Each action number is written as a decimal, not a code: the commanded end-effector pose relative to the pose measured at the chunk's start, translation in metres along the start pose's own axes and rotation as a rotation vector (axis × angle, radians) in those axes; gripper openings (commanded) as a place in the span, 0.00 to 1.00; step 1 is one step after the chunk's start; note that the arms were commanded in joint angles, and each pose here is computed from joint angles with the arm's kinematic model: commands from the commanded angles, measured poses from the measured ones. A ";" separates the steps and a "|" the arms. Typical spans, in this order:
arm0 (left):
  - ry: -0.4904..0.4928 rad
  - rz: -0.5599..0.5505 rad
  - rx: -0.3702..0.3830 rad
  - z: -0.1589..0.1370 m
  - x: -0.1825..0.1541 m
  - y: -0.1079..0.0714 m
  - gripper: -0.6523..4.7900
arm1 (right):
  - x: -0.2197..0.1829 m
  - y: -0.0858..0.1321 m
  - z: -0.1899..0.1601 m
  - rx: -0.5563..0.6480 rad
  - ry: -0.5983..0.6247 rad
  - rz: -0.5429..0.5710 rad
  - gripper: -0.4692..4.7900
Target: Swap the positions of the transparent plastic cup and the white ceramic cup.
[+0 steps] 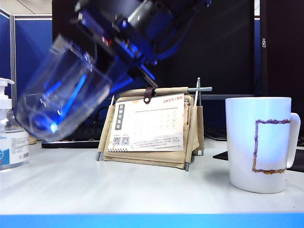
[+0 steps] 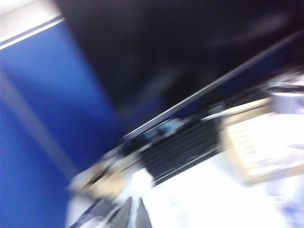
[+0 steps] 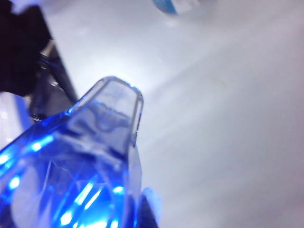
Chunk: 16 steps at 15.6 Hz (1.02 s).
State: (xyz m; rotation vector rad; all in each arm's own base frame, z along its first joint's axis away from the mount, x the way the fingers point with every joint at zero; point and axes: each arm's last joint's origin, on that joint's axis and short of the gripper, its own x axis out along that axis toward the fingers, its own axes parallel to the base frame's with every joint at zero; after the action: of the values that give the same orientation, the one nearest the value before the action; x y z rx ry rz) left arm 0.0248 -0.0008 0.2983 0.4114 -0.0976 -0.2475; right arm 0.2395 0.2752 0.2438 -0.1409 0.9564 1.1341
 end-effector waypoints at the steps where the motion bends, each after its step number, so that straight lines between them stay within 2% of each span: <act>1: 0.026 0.072 -0.014 0.000 -0.001 0.003 0.11 | -0.006 0.001 0.020 -0.066 0.030 -0.147 0.08; 4: 0.026 0.073 -0.028 0.000 -0.001 0.003 0.11 | -0.007 0.002 0.042 -0.068 0.071 -0.180 0.08; 7: 0.026 0.072 -0.033 0.000 -0.001 0.003 0.11 | 0.006 0.002 0.047 -0.074 0.144 -0.174 0.08; 12: 0.027 0.072 -0.048 0.000 -0.001 0.003 0.11 | 0.031 -0.004 0.036 -0.072 0.244 -0.180 0.08; 14: 0.028 0.072 -0.046 0.000 -0.001 0.003 0.11 | 0.038 -0.008 0.030 -0.103 0.311 -0.251 0.08; 16: 0.028 0.072 -0.047 0.000 -0.001 0.003 0.11 | 0.039 -0.009 0.030 -0.106 0.312 -0.259 0.08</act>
State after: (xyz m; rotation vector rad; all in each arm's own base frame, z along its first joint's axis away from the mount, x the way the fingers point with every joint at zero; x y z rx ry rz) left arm 0.0254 0.0012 0.2975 0.3824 -0.0711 -0.1772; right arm 0.2668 0.3130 0.2252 -0.5258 1.1533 0.9320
